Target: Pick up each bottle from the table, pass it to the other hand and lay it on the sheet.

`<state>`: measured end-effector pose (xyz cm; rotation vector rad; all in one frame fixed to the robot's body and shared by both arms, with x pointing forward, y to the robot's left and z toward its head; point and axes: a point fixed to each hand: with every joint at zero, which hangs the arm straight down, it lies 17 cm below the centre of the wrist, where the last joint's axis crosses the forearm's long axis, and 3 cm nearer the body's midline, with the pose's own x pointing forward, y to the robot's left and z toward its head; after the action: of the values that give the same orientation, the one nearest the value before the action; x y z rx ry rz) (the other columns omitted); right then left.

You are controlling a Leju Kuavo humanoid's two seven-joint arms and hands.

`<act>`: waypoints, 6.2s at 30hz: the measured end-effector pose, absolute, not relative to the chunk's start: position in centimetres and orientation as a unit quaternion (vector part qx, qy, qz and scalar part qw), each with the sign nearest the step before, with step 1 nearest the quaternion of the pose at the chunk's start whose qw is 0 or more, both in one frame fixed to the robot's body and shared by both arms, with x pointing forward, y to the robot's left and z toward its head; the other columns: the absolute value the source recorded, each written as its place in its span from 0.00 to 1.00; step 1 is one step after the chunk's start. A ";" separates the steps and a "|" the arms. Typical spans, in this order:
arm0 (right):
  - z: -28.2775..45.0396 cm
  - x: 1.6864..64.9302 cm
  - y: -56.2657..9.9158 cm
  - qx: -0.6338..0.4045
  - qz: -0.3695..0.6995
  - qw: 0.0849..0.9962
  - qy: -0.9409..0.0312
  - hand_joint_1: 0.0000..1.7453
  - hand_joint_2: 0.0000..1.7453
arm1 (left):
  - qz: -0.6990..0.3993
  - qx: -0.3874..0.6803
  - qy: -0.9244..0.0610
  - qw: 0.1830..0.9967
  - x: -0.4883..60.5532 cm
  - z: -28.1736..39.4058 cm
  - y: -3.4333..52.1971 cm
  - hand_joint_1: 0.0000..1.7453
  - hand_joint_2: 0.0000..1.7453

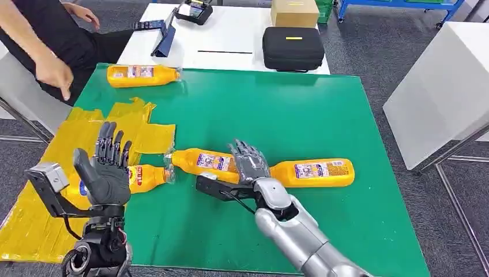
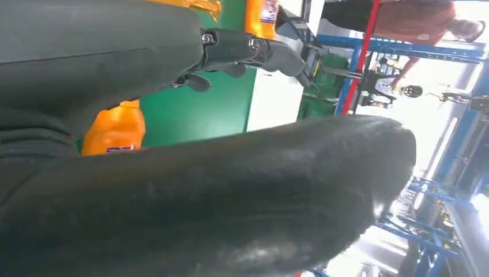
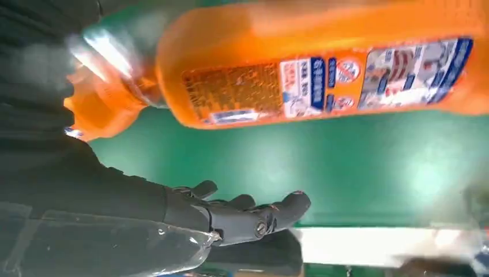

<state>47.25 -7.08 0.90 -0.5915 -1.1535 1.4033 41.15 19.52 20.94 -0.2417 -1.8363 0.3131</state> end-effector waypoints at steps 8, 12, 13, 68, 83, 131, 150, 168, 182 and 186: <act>0.1 48.3 -6.2 -0.251 0.634 0.570 -0.459 0.00 1.00 | 0.144 -0.113 -0.796 0.577 41.5 21.9 19.7 0.00 0.00; -0.9 48.6 -7.0 -0.264 0.657 0.569 -0.419 0.00 1.00 | 0.144 -0.121 -0.798 0.573 41.9 22.5 19.4 0.00 0.00; -1.3 48.5 -7.3 -0.264 0.664 0.571 -0.405 0.00 1.00 | 0.143 -0.123 -0.798 0.572 42.0 22.6 19.3 0.00 0.00; 0.4 50.3 -8.7 -0.230 0.480 0.669 -0.518 1.00 1.00 | 0.157 -0.137 -0.784 0.585 42.7 21.7 18.4 0.00 1.00; 11.1 48.0 -5.0 -0.134 0.333 0.627 -0.691 1.00 1.00 | 0.194 -0.175 -0.752 0.605 41.7 19.4 18.9 0.00 1.00; 9.4 40.2 10.8 -0.077 0.564 0.487 -0.663 1.00 1.00 | 0.180 -0.216 -0.741 0.610 38.5 19.1 17.2 1.00 1.00; 8.2 39.9 10.5 -0.080 0.555 0.495 -0.664 1.00 1.00 | 0.183 -0.200 -0.745 0.609 37.6 18.2 18.0 1.00 1.00; 7.9 43.1 4.6 -0.137 0.472 0.551 -0.674 0.00 0.00 | 0.131 -0.181 -0.780 0.585 37.3 20.0 16.2 1.00 1.00; 10.1 44.4 -5.7 -0.172 0.365 0.587 -0.702 0.00 0.00 | 0.033 0.073 -0.855 0.513 36.8 22.2 20.7 1.00 1.00; 12.5 43.4 -10.1 -0.171 0.333 0.573 -0.729 0.00 0.00 | -0.063 0.254 -0.864 0.431 35.8 23.7 23.0 1.00 1.00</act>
<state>43.38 -10.10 12.47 -0.4000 -1.7083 0.7805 35.84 23.02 23.65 0.6336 -2.1547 -0.1561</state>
